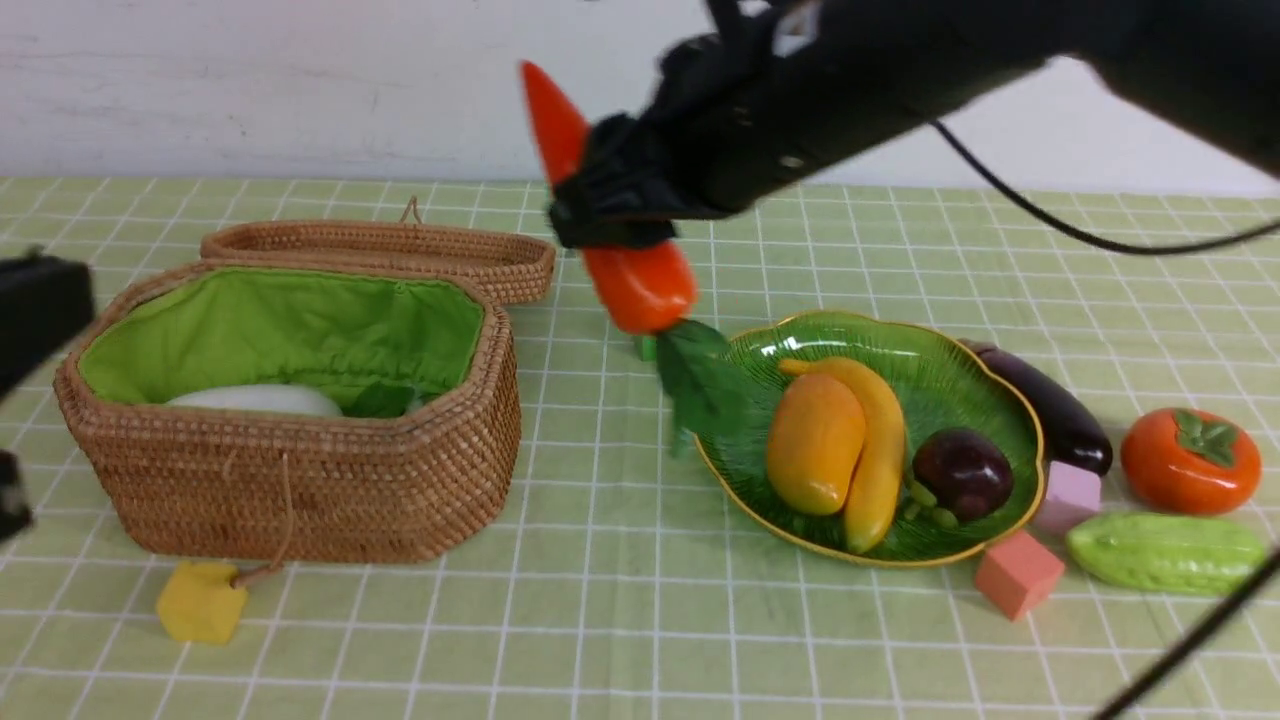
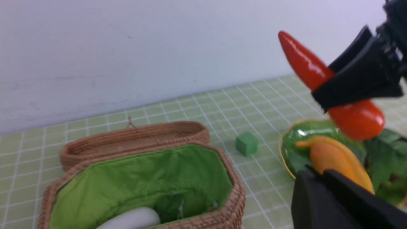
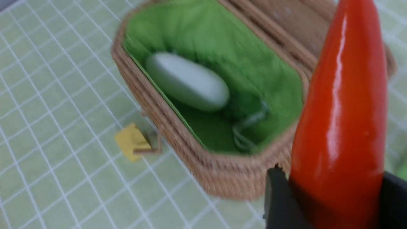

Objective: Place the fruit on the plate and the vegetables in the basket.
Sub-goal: Use the right arm to grab a carrot and put it into the left basket, then take a chayote with your right arm and place it on the basket on the left.

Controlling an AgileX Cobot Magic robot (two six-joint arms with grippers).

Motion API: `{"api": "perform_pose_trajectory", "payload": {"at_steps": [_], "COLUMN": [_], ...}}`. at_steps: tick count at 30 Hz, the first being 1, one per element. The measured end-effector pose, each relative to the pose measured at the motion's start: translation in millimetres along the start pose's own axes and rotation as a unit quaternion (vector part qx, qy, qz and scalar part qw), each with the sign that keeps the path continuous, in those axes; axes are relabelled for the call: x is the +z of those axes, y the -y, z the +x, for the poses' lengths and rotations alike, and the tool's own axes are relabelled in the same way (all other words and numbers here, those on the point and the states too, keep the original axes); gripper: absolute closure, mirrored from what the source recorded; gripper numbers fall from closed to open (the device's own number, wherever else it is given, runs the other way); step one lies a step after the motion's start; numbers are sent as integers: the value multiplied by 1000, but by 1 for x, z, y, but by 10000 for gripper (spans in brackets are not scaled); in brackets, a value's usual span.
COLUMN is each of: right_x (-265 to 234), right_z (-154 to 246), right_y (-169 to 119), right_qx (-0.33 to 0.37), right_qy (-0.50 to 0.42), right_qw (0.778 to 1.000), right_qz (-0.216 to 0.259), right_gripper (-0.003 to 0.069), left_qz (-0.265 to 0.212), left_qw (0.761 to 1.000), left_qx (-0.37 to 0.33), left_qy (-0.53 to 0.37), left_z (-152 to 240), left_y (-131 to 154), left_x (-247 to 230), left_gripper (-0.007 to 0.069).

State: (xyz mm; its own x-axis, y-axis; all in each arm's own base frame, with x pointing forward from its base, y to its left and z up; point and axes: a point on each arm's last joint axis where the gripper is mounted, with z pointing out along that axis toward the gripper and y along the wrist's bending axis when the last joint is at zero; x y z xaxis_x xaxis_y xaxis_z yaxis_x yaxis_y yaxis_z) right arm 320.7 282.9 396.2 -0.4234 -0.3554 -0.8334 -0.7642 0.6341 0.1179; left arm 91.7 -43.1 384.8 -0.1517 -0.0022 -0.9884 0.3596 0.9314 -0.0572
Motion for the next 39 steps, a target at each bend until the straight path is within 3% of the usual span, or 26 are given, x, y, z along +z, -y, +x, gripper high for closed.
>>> {"api": "perform_pose_trajectory", "payload": {"at_steps": [6,11,20,22,25,27,29,35,39], "right_x": [64,112,163,164,160,152,143,93,32], "right_z": [-25,-24,6,7,6,4,3,-6,-10], "right_y": [-20,-27,-27,-27,-30,-33,-36,-40,-34], "right_qx": [-98,-133,-184,-185,-190,-203,-209,-186,-146], "right_qy": [81,147,137,135,125,104,82,-14,-125], "right_qw": [991,979,973,973,973,972,973,981,981], "right_qz": [-36,-39,-27,-28,-38,-51,-61,-55,13], "right_gripper": [344,344,340,272,94,13,-11,53,261], "left_qz": [-37,-56,-60,-60,-59,-57,-51,-18,46], "left_qw": [999,998,998,998,998,998,998,999,998], "left_qx": [-27,-29,-30,-30,-29,-29,-30,-33,-40], "left_qy": [4,-8,-11,-11,-10,-9,-5,12,1], "left_z": [0,3,3,3,3,3,2,-1,0], "left_y": [-14,-17,-18,-18,-18,-18,-17,-11,2], "left_x": [-12,-13,-13,-13,-13,-13,-13,-13,-12], "left_gripper": [607,607,606,606,606,606,606,603,612]}}
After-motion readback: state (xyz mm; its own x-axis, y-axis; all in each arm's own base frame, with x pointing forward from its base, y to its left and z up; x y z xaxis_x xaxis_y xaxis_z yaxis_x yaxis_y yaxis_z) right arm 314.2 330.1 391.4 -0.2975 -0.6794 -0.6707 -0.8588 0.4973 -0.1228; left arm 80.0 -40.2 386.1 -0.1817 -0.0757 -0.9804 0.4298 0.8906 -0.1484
